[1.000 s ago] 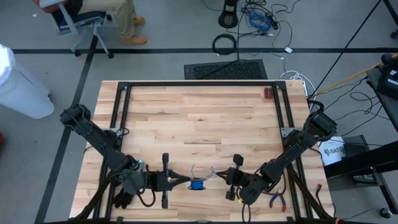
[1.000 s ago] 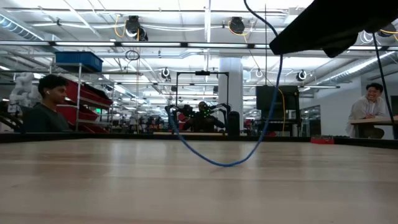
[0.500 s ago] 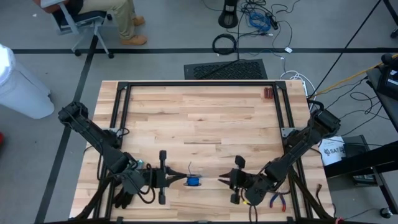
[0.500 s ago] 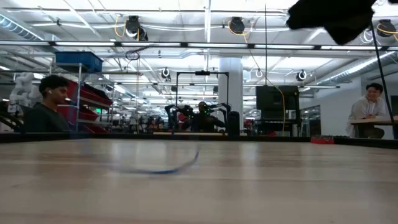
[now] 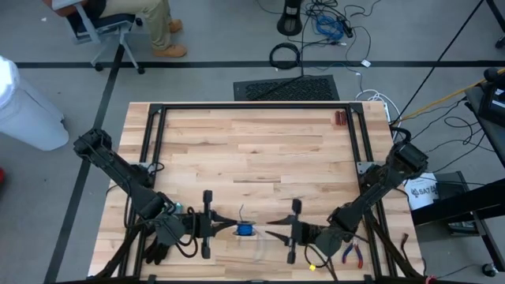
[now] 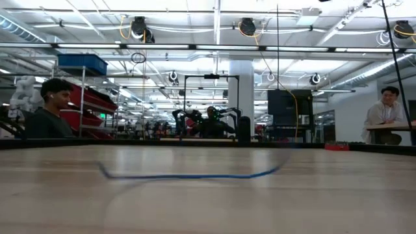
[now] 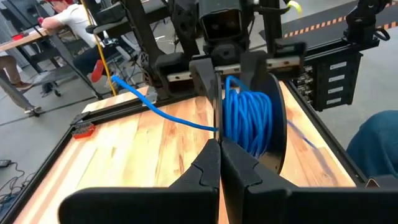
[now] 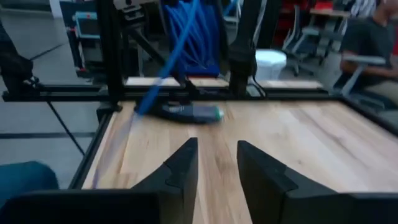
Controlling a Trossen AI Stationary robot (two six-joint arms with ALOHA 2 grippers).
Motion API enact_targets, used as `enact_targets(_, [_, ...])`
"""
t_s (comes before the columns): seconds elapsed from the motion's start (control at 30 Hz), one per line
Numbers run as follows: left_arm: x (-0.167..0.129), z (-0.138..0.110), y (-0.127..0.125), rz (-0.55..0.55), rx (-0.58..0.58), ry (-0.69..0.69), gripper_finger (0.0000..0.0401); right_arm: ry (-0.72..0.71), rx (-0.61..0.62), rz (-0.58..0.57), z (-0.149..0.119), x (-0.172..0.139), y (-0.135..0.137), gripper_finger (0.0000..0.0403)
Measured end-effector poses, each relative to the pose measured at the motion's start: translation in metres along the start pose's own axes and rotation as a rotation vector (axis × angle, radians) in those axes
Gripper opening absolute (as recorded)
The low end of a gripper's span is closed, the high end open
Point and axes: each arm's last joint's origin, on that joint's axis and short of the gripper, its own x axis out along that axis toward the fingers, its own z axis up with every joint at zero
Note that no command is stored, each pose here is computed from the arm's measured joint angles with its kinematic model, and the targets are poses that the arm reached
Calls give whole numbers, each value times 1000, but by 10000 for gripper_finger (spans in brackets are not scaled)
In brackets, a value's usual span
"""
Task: Coil cords
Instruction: Uncoil the blue wire from the spool
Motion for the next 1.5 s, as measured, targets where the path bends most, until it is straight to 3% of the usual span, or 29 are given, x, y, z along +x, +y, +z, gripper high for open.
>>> enact_targets(0.17, [0,0,0,0,-2,-2,2,-25,7,-24,-10,15,-1,123])
enact_targets(0.3, [0,0,0,0,-3,-2,2,-43,34,23,-8,20,-2,131])
enact_targets(1.2, [0,0,0,0,-25,0,2,-111,-18,11,1,25,-7,132])
enact_targets(1.5, [0,0,0,-3,-25,0,2,-111,-14,8,2,28,-11,90])
